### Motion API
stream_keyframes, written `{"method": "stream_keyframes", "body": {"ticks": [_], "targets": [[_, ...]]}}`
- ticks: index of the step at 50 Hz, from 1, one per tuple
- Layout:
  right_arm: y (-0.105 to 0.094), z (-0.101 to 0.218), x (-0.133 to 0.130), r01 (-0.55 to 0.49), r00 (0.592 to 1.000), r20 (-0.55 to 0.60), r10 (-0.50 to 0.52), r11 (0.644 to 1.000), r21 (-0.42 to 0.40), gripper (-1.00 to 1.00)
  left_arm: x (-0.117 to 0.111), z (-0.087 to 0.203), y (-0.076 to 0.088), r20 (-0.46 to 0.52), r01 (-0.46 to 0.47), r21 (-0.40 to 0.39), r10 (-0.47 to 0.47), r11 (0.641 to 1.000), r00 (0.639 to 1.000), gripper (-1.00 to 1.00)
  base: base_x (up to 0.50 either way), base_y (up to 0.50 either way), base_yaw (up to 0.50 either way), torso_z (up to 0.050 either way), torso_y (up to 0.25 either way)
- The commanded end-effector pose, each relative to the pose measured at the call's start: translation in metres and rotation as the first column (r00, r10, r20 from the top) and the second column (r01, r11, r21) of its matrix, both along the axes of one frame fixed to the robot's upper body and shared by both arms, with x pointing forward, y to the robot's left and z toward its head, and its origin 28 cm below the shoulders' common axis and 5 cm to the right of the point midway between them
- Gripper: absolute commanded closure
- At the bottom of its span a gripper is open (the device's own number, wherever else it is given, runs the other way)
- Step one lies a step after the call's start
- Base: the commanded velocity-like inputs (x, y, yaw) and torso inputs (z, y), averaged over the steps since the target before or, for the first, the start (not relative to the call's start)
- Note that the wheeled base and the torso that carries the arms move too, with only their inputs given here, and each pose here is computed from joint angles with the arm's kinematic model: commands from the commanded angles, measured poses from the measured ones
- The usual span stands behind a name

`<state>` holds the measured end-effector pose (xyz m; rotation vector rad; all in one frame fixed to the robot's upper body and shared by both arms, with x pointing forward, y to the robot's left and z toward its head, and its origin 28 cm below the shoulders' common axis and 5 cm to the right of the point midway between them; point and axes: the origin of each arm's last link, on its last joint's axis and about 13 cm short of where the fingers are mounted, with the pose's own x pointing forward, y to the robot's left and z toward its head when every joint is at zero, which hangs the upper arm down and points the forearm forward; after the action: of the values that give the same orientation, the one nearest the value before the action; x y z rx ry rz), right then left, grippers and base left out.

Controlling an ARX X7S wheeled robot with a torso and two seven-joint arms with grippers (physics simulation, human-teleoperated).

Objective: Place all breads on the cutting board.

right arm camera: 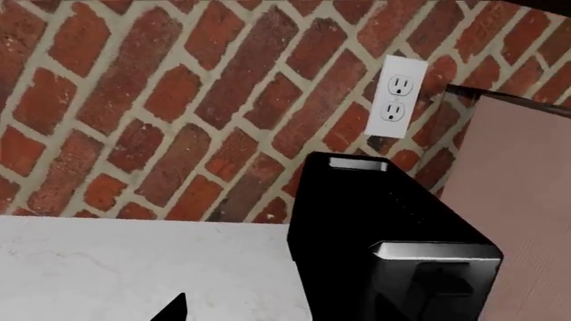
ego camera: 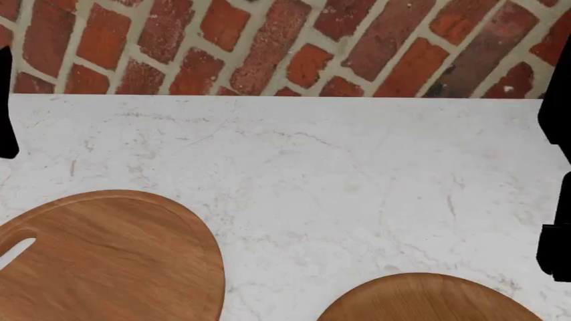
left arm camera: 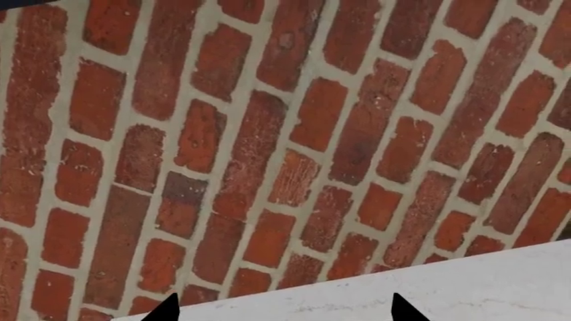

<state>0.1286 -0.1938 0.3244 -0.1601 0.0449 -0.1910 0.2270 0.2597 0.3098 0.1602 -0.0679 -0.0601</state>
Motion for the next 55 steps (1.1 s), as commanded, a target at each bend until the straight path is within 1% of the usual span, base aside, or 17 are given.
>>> {"method": "stream_keyframes", "body": {"ticks": [1, 2, 8, 11, 14, 16, 18, 26, 32, 35, 36, 37, 38, 43, 51, 54, 55], "targets": [[-0.029, 0.0, -0.028, 0.122, 0.992, 0.007, -0.122, 0.992, 0.042, -1.0, 0.003, 0.004, 0.0, 0.014, 0.004, -0.027, -0.004, 1.0, 1.0, -1.0, 0.0, 0.0, 0.0, 0.0, 0.0], [-0.033, 0.0, -0.031, 0.147, 0.989, 0.006, -0.147, 0.988, 0.047, -1.0, 0.003, 0.004, 0.0, 0.015, 0.005, -0.028, -0.005, 1.0, 1.0, -1.0, 0.0, 0.0, 0.0, 0.0, 0.0], [-0.053, -0.007, -0.042, 0.216, 0.976, -0.01, -0.216, 0.974, 0.07, -1.0, 0.003, 0.005, -0.001, 0.017, 0.006, -0.027, -0.006, 1.0, 1.0, -1.0, 0.0, 0.0, 0.0, 0.0, 0.0], [-0.063, -0.014, -0.048, 0.254, 0.967, -0.025, -0.253, 0.962, 0.101, -1.0, 0.003, 0.005, -0.002, 0.017, 0.008, -0.027, -0.007, 1.0, 1.0, -1.0, 0.0, 0.0, 0.0, 0.0, 0.0], [-0.07, -0.02, -0.053, 0.293, 0.956, -0.034, -0.291, 0.948, 0.126, -1.0, 0.003, 0.005, -0.002, 0.018, 0.01, -0.027, -0.009, 1.0, 1.0, -1.0, 0.0, 0.0, 0.0, 0.0, 0.0], [-0.075, -0.024, -0.056, 0.305, 0.953, -0.045, -0.301, 0.944, 0.126, -1.0, 0.003, 0.005, -0.002, 0.019, 0.009, -0.027, -0.008, 1.0, 1.0, -1.0, 0.0, 0.0, 0.0, 0.0, 0.0], [-0.084, -0.029, -0.062, 0.347, 0.938, -0.055, -0.343, 0.925, 0.152, -1.0, 0.004, 0.006, -0.002, 0.02, 0.008, -0.025, -0.007, 1.0, 1.0, -1.0, 0.0, 0.0, 0.0, 0.0, 0.0], [-0.102, -0.035, -0.071, 0.418, 0.908, -0.075, -0.412, 0.892, 0.169, -1.0, 0.004, 0.005, -0.003, 0.023, 0.009, -0.027, -0.008, 1.0, 1.0, -1.0, 0.0, 0.0, 0.0, 0.0, 0.0], [-0.113, -0.038, -0.068, 0.45, 0.892, -0.123, -0.434, 0.877, 0.166, -1.0, 0.004, 0.005, -0.003, 0.021, 0.007, -0.028, -0.007, 1.0, 1.0, -1.0, 0.0, 0.0, 0.0, 0.0, 0.0], [-0.119, -0.039, -0.065, 0.474, 0.88, -0.133, -0.456, 0.864, 0.172, -1.0, 0.004, 0.005, -0.003, 0.022, 0.006, -0.031, -0.005, 0.999, 1.0, -1.0, 0.0, 0.0, 0.0, 0.0, 0.0], [-0.121, -0.041, -0.062, 0.479, 0.876, -0.149, -0.459, 0.863, 0.159, -1.0, 0.004, 0.004, -0.003, 0.02, 0.007, -0.031, -0.007, 0.999, 1.0, -1.0, 0.0, 0.0, 0.0, 0.0, 0.0], [-0.124, -0.044, -0.06, 0.505, 0.86, -0.166, -0.483, 0.853, 0.131, -1.0, 0.004, 0.004, -0.003, 0.019, 0.009, -0.031, -0.008, 0.999, 1.0, -1.0, 0.0, 0.0, 0.0, 0.0, 0.0], [-0.125, -0.046, -0.058, 0.502, 0.862, -0.165, -0.479, 0.852, 0.15, -1.0, 0.004, 0.004, -0.003, 0.019, 0.008, -0.031, -0.008, 0.999, 1.0, -1.0, 0.0, 0.0, 0.0, 0.0, 0.0], [-0.131, -0.053, -0.049, 0.521, 0.847, -0.207, -0.489, 0.842, 0.143, -1.0, 0.007, 0.005, -0.002, 0.02, 0.004, -0.032, -0.003, 0.999, 1.0, -1.0, 0.0, 0.0, 0.0, 0.0, 0.0], [-0.143, -0.064, -0.045, 0.566, 0.814, -0.266, -0.517, 0.808, 0.163, -1.0, 0.011, 0.005, -0.001, 0.018, 0.004, -0.035, -0.003, 0.999, 1.0, -1.0, 0.0, 0.0, 0.0, 0.0, 0.0], [-0.146, -0.064, -0.044, 0.575, 0.806, -0.284, -0.52, 0.802, 0.162, -1.0, 0.011, 0.007, -0.001, 0.021, 0.005, -0.036, -0.004, 0.999, 1.0, -1.0, 0.0, 0.0, 0.0, 0.0, 0.0], [-0.147, -0.065, -0.043, 0.584, 0.795, -0.3, -0.528, 0.799, 0.141, -1.0, 0.012, 0.009, 0.0, 0.023, 0.001, -0.038, 0.0, 0.999, 1.0, -1.0, 0.0, 0.0, 0.0, 0.0, 0.0]]}}
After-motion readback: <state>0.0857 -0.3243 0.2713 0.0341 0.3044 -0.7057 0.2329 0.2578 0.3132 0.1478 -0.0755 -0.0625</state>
